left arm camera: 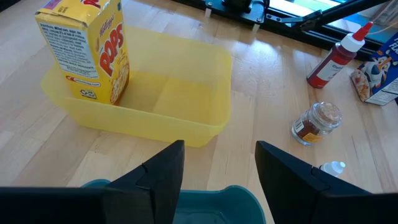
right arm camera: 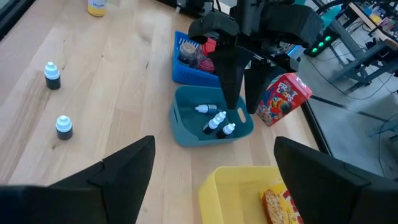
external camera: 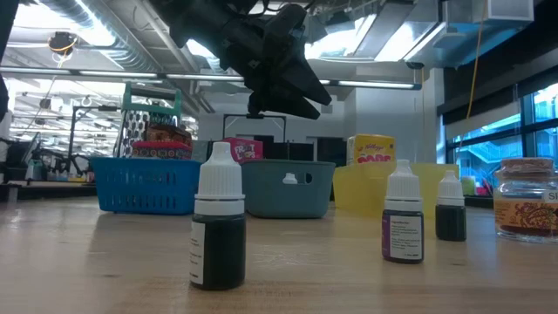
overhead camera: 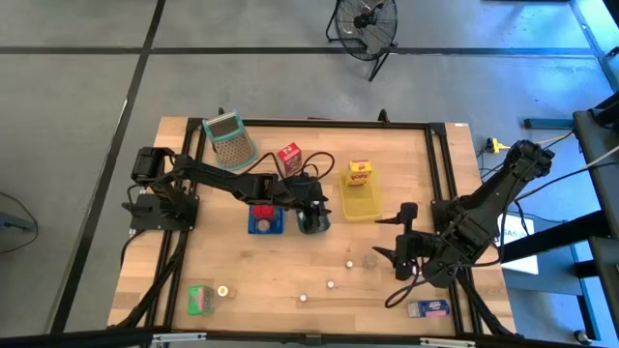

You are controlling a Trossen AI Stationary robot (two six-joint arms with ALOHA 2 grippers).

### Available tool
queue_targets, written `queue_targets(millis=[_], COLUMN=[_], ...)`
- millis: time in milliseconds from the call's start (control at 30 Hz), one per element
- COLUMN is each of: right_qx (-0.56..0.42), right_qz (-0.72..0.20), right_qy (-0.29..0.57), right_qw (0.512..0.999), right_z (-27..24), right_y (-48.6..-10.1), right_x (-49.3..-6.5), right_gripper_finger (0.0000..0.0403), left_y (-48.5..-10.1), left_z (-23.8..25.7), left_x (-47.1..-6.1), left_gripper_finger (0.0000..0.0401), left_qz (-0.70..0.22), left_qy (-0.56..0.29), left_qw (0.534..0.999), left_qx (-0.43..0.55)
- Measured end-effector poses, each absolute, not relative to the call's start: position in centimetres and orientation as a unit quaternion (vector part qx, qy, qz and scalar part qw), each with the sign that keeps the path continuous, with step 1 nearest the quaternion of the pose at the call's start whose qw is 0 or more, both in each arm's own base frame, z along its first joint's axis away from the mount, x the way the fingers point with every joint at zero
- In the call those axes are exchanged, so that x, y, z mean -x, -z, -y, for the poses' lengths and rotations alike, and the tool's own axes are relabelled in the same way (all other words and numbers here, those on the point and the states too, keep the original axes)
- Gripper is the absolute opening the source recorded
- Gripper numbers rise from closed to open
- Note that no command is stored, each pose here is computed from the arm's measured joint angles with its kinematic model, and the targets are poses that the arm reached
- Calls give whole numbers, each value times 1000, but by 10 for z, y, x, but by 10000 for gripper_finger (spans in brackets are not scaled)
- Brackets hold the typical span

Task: Pick & Place Kitchen Items
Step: Put the red cereal box into the yellow bin

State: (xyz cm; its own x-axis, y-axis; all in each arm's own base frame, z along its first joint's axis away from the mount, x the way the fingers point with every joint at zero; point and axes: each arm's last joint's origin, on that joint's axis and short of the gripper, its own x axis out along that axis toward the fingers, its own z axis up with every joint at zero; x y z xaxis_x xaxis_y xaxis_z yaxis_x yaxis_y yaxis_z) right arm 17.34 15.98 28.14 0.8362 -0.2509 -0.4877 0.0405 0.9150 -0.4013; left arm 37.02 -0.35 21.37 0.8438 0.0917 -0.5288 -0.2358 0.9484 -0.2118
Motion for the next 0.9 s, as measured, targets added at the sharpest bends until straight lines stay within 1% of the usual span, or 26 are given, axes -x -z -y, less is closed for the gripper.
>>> queue_targets(millis=[133, 367, 633, 900], right_qx=[190, 175, 194, 191], right_qz=[-276, -299, -288, -290], right_qy=[75, 31, 23, 8], right_qw=[939, 938, 938, 938], right_z=[-160, -163, -164, -166], right_y=[-281, -280, -282, -282], right_x=[-173, -173, -175, -175], right_gripper_finger=[332, 332, 332, 332], left_y=[-214, -214, -214, -214], left_z=[3, 4, 3, 4], left_x=[-370, -370, -370, -370], left_gripper_finger=[193, 193, 193, 193], left_qz=[-266, -266, -266, -266], left_qy=[-86, -86, -86, -86], left_qw=[951, 951, 951, 951], left_qx=[135, 135, 136, 136])
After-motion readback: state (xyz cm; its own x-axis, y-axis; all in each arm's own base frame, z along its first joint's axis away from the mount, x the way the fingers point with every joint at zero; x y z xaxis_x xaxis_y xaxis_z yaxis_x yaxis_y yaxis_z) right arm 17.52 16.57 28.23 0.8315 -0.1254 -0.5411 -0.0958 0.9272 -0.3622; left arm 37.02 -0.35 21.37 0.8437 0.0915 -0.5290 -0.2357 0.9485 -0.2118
